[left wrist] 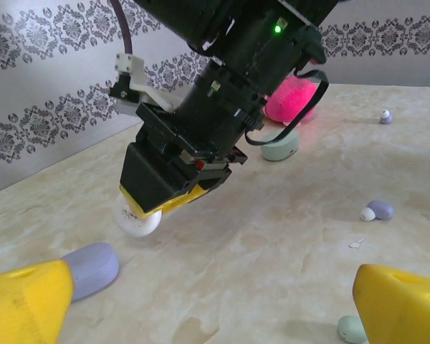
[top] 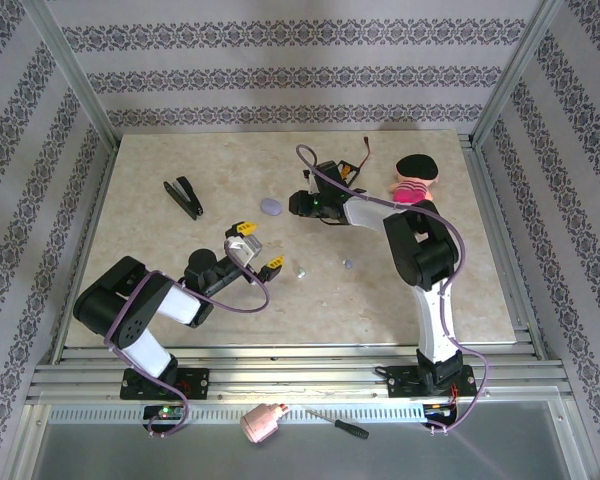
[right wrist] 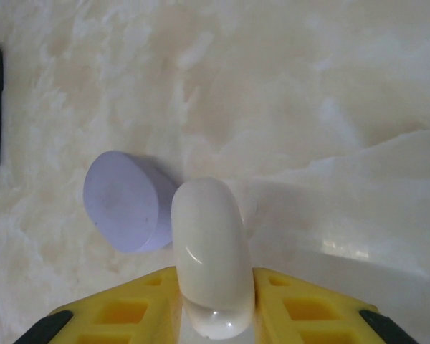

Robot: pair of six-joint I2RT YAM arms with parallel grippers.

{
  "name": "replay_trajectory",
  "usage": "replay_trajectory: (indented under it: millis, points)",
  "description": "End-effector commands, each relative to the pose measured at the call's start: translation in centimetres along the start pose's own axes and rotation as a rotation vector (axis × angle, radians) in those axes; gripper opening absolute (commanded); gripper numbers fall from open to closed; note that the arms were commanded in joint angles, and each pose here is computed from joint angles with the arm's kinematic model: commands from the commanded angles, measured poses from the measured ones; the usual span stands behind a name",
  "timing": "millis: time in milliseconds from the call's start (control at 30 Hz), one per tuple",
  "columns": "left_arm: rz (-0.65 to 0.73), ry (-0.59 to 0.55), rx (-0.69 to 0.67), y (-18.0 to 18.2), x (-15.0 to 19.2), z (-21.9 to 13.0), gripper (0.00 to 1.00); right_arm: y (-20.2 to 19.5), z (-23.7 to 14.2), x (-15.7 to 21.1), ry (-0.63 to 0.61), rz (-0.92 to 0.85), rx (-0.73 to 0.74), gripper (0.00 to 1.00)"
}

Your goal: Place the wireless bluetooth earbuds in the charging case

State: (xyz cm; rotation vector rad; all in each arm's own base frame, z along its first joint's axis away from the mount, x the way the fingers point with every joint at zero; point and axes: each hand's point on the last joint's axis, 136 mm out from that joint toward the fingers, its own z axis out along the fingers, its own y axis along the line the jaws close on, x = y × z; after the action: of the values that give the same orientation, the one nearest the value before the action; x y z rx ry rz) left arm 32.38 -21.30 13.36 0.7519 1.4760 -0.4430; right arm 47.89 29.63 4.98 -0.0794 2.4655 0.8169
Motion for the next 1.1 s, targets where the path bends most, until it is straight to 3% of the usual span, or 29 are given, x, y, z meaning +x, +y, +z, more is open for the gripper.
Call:
replay_trajectory:
  millis: [0,100,200,433,600,767,900,1067]
  points:
    - [-0.012,-0.025,-0.026,0.6,-0.4,-0.1,0.99,0.1,0.5,-1.4,-0.031,0.053,-0.041,0.31]
    - [-0.021,-0.021,-0.011,0.5,-0.5,0.1,0.99,-0.5,0.5,-1.4,-0.030,0.058,-0.037,0.34]
    - [-0.049,-0.019,-0.006,0.6,-0.7,0.4,0.99,-1.4,-0.5,-1.7,-0.043,0.050,-0.037,0.43]
    - [-0.088,0.067,-0.035,1.9,-1.1,1.4,0.99,-3.2,-6.4,-2.4,-0.120,-0.054,0.027,0.69]
    - [-0.148,0.167,-0.142,4.7,-1.0,2.1,0.99,-4.3,-11.3,-1.7,-0.185,-0.190,0.130,0.88]
    - [-0.281,0.221,-0.239,8.0,-0.7,2.9,0.99,-2.4,-14.4,-0.8,-0.264,-0.352,0.079,0.95]
    - [-0.433,0.286,-0.298,10.8,0.4,3.7,0.99,0.0,-14.7,0.3,-0.280,-0.447,0.014,0.98]
    - [-0.607,0.504,-0.290,12.2,3.7,5.1,0.99,2.2,-13.2,1.4,-0.255,-0.524,-0.035,0.98]
